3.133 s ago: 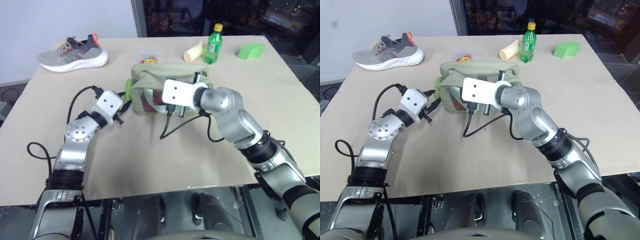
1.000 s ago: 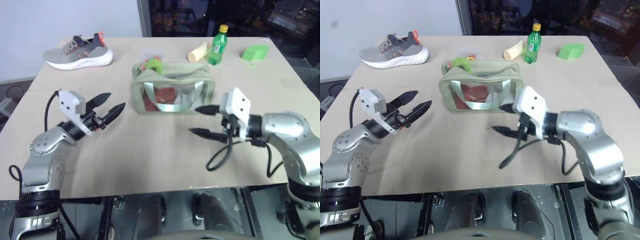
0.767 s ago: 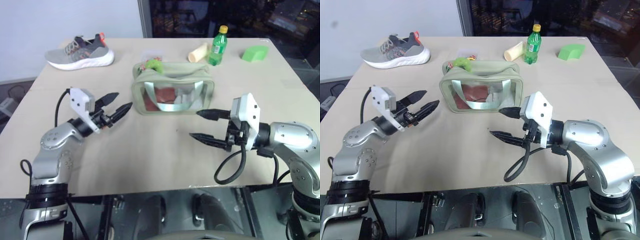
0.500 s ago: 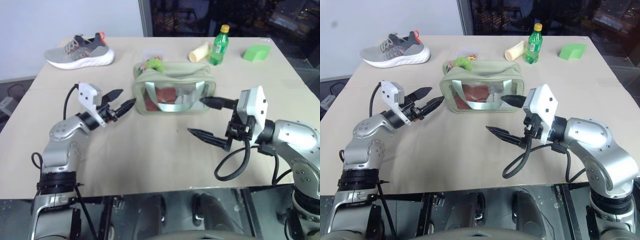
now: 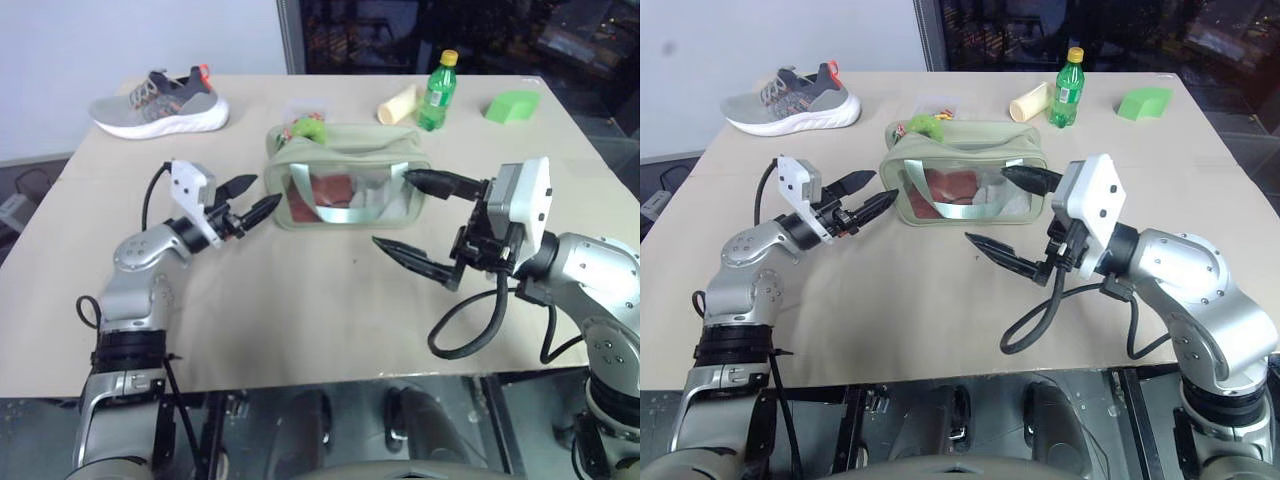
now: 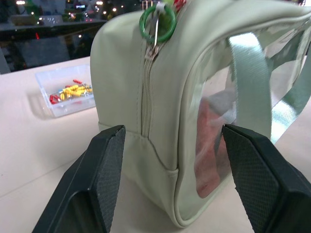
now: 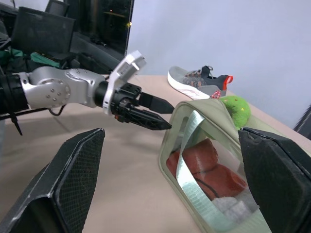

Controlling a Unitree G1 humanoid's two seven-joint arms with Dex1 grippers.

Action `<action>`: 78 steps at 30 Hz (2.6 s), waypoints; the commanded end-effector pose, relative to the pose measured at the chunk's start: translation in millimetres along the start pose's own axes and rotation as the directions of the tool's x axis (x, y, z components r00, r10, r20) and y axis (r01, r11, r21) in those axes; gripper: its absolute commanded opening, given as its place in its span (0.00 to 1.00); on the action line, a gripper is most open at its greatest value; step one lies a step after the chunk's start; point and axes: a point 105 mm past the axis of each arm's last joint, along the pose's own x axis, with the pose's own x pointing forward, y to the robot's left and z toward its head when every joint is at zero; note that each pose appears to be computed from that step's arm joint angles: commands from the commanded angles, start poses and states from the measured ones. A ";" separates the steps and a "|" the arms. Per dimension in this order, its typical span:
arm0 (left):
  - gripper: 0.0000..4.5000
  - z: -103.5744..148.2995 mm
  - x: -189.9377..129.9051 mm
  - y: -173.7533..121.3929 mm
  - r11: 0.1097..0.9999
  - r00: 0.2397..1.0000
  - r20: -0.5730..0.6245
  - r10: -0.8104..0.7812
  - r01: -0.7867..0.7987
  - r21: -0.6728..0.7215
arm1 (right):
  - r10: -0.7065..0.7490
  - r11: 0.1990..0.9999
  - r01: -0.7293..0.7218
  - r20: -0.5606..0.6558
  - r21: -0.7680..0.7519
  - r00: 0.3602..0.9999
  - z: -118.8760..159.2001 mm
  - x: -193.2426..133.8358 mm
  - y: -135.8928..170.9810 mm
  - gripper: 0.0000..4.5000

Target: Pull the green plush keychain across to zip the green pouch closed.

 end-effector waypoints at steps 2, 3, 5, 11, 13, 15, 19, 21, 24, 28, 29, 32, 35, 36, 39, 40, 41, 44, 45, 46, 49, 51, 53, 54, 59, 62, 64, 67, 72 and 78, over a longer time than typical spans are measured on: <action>0.31 12.5 5.7 -1.2 1.000 0.999 0.045 -0.021 0.020 0.023 | 0.005 0.998 -0.002 0.035 -0.064 0.999 13.6 2.2 -0.8 1.00; 0.22 12.1 6.2 -1.1 1.000 0.999 0.045 -0.020 0.019 0.025 | 0.000 0.997 0.003 0.034 -0.076 0.999 14.2 3.9 -3.0 1.00; 0.02 11.3 6.8 -1.1 1.000 0.999 0.046 -0.020 0.019 0.024 | 0.007 0.995 -0.005 0.026 -0.098 1.000 15.2 8.7 -5.7 1.00; 0.02 12.3 7.1 -1.6 0.999 0.998 0.054 -0.023 0.021 0.032 | -0.037 0.982 0.023 -0.073 -0.188 0.997 14.2 53.5 -45.9 1.00; 0.02 12.3 7.5 -2.2 0.999 0.998 0.055 -0.023 0.021 0.035 | -0.050 0.977 0.032 -0.082 -0.212 0.995 17.5 74.2 -59.6 1.00; 0.02 12.3 8.0 -3.2 0.999 0.998 0.057 -0.023 0.021 0.039 | -0.075 0.968 0.050 -0.091 -0.247 0.993 19.6 97.6 -73.9 1.00; 0.02 12.3 6.9 -6.1 0.998 0.998 0.063 -0.023 0.020 0.053 | -0.124 0.946 0.073 -0.147 -0.314 0.981 8.9 133.3 -97.0 1.00; 0.02 11.7 4.7 -7.4 0.998 0.998 0.060 -0.020 0.016 0.066 | -0.120 0.947 0.061 -0.171 -0.314 0.978 2.4 145.4 -101.6 1.00; 0.02 11.4 1.5 -9.2 0.995 0.998 0.058 -0.013 0.007 0.098 | -0.115 0.941 0.044 -0.193 -0.337 0.974 -3.1 158.0 -105.3 1.00; 0.02 12.4 0.4 -14.1 0.994 0.998 0.067 -0.013 0.005 0.110 | -0.111 0.926 0.020 -0.223 -0.376 0.968 -10.7 166.2 -110.7 1.00; 0.02 12.3 0.5 -15.9 0.993 0.998 0.065 -0.017 0.009 0.117 | -0.112 0.922 0.014 -0.234 -0.386 0.966 -12.9 167.1 -112.2 1.00; 0.02 12.9 0.8 -18.0 0.991 0.998 0.068 -0.018 0.009 0.130 | -0.110 0.907 -0.008 -0.255 -0.421 0.961 -17.3 169.8 -114.4 1.00; 0.00 14.0 1.2 -17.4 0.992 0.997 0.076 -0.010 0.001 0.129 | -0.108 0.892 -0.025 -0.268 -0.451 0.957 -21.5 173.1 -114.7 0.81; 0.00 14.3 1.2 -17.4 0.992 0.997 0.077 -0.009 -0.001 0.130 | -0.108 0.887 -0.032 -0.274 -0.460 0.956 -23.5 174.0 -114.5 0.69; 0.00 15.7 1.2 -16.6 0.992 0.996 0.084 -0.002 -0.008 0.130 | -0.087 0.875 -0.066 -0.289 -0.480 0.953 -28.6 176.2 -110.9 0.38; 0.00 15.8 1.3 -16.3 0.991 0.996 0.084 -0.001 -0.010 0.130 | -0.079 0.875 -0.072 -0.289 -0.479 0.954 -28.9 176.9 -109.7 0.27; 0.00 15.5 0.9 -16.1 0.991 0.996 0.084 0.002 -0.013 0.130 | -0.071 0.873 -0.075 -0.277 -0.482 0.958 -26.4 177.8 -108.2 0.17; 0.00 13.3 0.1 -15.6 0.992 0.997 0.080 0.011 -0.021 0.126 | -0.051 0.874 -0.070 -0.233 -0.481 0.971 -15.7 179.6 -105.5 0.02; 0.00 11.1 -0.2 -15.6 0.992 0.997 0.073 0.015 -0.024 0.123 | -0.053 0.874 -0.060 -0.218 -0.481 0.974 -11.4 179.5 -106.1 0.02; 0.00 8.9 -0.4 -15.6 0.992 0.998 0.065 0.019 -0.027 0.121 | -0.057 0.876 -0.051 -0.207 -0.480 0.977 -8.2 179.3 -107.1 0.02; 0.00 -3.1 -1.6 -14.4 0.994 0.999 0.020 0.045 -0.047 0.104 | -0.089 0.884 0.002 -0.164 -0.468 0.983 5.8 178.1 -113.4 0.02; 0.00 -11.5 -2.5 -13.9 0.993 0.998 -0.013 0.059 -0.057 0.100 | -0.108 0.890 0.031 -0.144 -0.456 0.984 13.6 177.2 -117.2 0.02; 0.00 -18.3 -3.9 -12.5 0.993 0.996 -0.036 0.078 -0.074 0.094 | -0.121 0.897 0.050 -0.135 -0.440 0.983 21.1 175.7 -120.3 0.02; 0.00 -20.3 -4.3 -11.5 0.993 0.995 -0.042 0.086 -0.082 0.089 | -0.126 0.899 0.056 -0.135 -0.435 0.983 23.7 174.8 -121.6 0.02; 0.00 -25.9 -5.4 -7.0 0.991 0.991 -0.058 0.119 -0.114 0.076 | -0.224 0.862 0.125 -0.148 -0.490 0.963 32.7 162.5 -142.7 0.02; 0.00 -28.1 -7.0 -4.0 0.988 0.988 -0.061 0.140 -0.135 0.072 | -0.313 0.832 0.194 -0.152 -0.520 0.938 32.2 146.2 -164.2 0.02; 0.00 -30.0 -8.8 -3.6 0.987 0.987 -0.064 0.150 -0.146 0.069 | -0.376 0.802 0.239 -0.152 -0.547 0.914 31.2 132.9 -178.3 0.02; 0.00 -33.0 -11.2 -4.5 0.986 0.984 -0.071 0.161 -0.156 0.064 | -0.448 0.764 0.286 -0.156 -0.578 0.880 27.4 114.7 -195.2 0.02; 0.00 -36.1 -17.5 0.7 0.973 0.971 -0.072 0.228 -0.225 0.050 | -0.631 0.664 0.376 -0.215 -0.646 0.745 -4.9 48.0 -234.2 0.02; 0.00 -34.5 -21.4 3.8 0.960 0.958 -0.060 0.279 -0.278 0.031 | -0.770 0.612 0.469 -0.347 -0.637 0.535 -79.2 -37.7 -241.5 0.02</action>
